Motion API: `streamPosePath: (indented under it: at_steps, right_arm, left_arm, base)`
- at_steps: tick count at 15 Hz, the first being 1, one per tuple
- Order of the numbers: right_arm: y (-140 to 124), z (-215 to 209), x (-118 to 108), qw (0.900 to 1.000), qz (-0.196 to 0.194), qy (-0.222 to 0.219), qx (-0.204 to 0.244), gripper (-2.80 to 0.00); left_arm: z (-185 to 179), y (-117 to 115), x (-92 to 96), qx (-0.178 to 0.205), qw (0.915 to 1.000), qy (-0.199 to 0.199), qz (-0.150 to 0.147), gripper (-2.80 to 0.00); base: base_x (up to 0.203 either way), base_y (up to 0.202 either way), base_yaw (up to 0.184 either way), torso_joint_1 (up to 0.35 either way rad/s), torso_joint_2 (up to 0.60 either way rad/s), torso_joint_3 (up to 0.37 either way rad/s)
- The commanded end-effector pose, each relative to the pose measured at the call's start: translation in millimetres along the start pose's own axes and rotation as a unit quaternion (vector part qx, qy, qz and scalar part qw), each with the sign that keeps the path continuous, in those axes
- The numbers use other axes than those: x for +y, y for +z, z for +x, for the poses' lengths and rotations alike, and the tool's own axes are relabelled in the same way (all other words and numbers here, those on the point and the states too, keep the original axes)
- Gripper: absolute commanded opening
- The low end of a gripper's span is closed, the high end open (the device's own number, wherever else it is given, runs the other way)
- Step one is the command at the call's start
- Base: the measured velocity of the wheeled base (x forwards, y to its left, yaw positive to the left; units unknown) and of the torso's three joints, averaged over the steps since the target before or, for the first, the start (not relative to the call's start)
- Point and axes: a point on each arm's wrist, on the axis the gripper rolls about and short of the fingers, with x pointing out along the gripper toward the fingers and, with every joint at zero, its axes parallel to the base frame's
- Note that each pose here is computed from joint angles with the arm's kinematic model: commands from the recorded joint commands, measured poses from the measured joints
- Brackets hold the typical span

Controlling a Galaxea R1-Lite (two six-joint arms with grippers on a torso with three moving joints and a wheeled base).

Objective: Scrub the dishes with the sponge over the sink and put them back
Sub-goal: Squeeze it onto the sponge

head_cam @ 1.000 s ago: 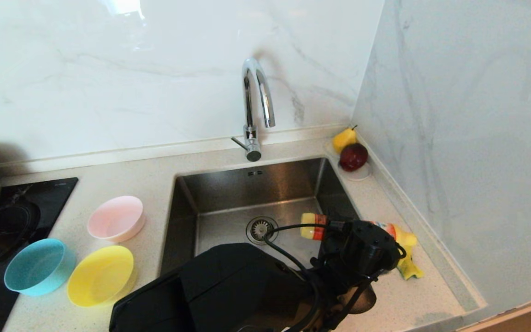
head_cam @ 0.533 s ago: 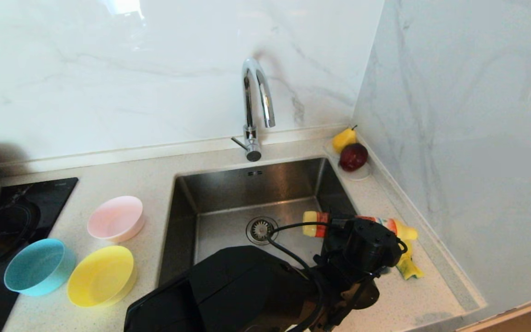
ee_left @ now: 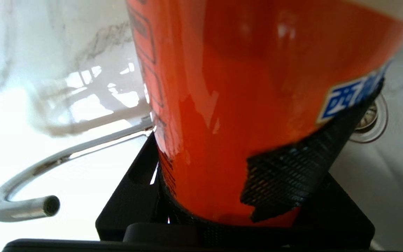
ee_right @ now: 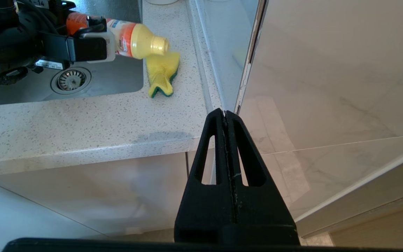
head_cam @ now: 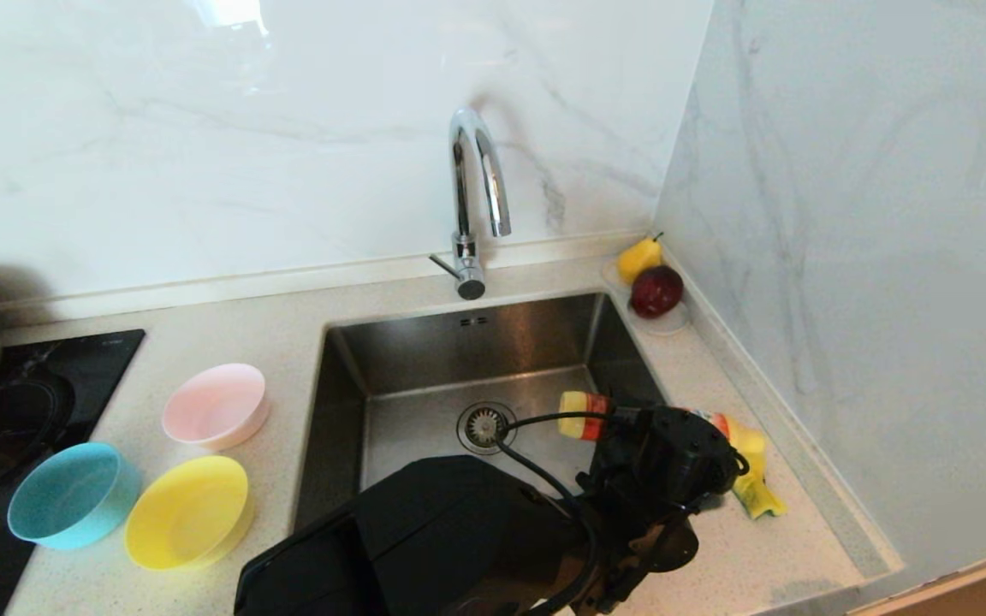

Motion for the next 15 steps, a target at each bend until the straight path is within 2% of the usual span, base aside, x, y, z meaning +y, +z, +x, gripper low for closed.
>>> streamPosePath:
  at_steps: [1,7,10,15]
  right_arm:
    - [0.0,-0.1,0.0,1.0,0.0,0.0,-0.001,-2.8]
    - [0.0,0.0,0.0,1.0,0.0,0.001,0.0,-2.8]
    - [0.0,0.0,0.0,1.0,0.0,0.001,0.0,-2.8]
    - [0.0,-0.1,0.0,1.0,0.0,0.001,-0.001,-2.8]
  left_arm:
    - [2.2,-1.9,0.5,0.006,1.0,0.001,0.006,-2.8]
    - [9.2,0.2,-3.8,0.027,0.9996,0.002,0.008,-2.8]
    - [9.9,0.2,-0.6,0.028,0.9994,0.004,0.023,-2.8]
    - [9.9,0.1,-0.2,0.028,0.9994,0.006,0.019,-2.8]
  base:
    - [0.0,0.0,0.0,0.0,0.0,0.0]
    - [0.0,0.0,0.0,0.0,0.0,0.0]
    - [0.0,0.0,0.0,0.0,0.0,0.0]
    - [0.0,0.0,0.0,0.0,0.0,0.0]
